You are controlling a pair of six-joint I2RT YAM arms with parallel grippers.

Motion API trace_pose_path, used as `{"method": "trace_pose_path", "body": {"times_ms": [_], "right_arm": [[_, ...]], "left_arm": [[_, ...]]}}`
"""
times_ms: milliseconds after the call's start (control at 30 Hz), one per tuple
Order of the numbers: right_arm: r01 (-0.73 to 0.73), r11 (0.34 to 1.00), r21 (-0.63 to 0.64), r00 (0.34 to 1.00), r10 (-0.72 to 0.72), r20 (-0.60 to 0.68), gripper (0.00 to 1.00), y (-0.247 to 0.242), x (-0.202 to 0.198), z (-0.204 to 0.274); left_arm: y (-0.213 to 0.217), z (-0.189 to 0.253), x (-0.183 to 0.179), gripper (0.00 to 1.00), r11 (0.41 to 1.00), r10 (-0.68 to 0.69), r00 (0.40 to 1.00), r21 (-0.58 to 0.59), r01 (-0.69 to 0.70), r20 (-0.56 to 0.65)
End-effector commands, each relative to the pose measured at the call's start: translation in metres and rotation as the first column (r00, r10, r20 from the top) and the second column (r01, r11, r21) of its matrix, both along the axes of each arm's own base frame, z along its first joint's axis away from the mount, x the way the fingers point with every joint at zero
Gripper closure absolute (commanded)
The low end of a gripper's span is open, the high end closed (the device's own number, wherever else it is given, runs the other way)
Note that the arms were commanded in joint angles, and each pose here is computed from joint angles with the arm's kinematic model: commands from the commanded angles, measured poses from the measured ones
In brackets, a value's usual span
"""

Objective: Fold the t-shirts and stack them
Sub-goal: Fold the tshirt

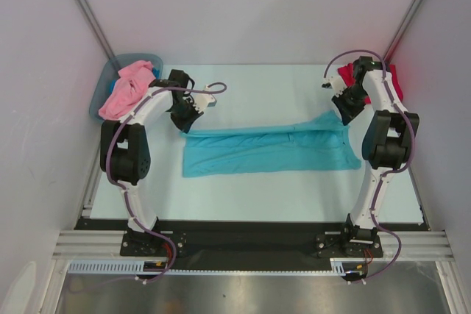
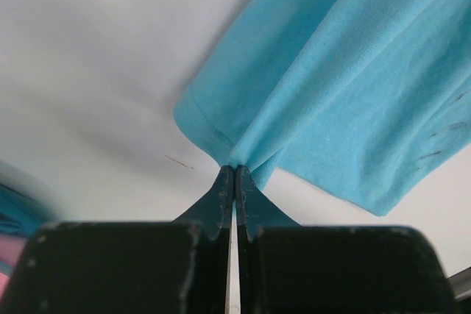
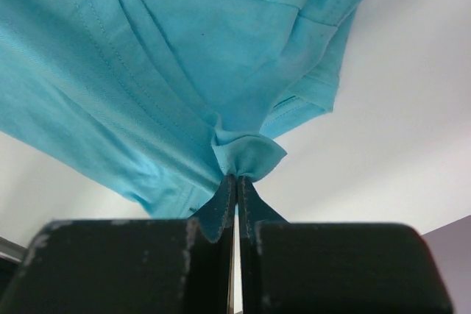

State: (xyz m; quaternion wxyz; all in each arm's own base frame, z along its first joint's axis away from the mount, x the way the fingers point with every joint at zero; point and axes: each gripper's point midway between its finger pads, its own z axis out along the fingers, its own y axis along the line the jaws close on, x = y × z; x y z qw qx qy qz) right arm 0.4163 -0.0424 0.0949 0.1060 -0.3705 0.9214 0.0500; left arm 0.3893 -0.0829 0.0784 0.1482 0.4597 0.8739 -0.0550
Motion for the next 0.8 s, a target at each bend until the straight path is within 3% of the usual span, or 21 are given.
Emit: {"method": "trace_pose_path", "body": {"times_ms": [0,767], "right_arm": [[-0.008,0.997,-0.075,0.999,0.012,0.043,1.00,-0.021,-0.006,0.032],[-0.087,0.992,-0.094,0.992,0.078,-0.099,1.00,-0.018,-0.038,0.014]], "left_arm": [[0.007,0.033,0.003,1.00,1.000,-0.029,0.998,0.009,0.028,0.064],[0.000,0.023,-0.025,1.00,0.994,-0.107,0.992,-0.007,0.107,-0.065]]}}
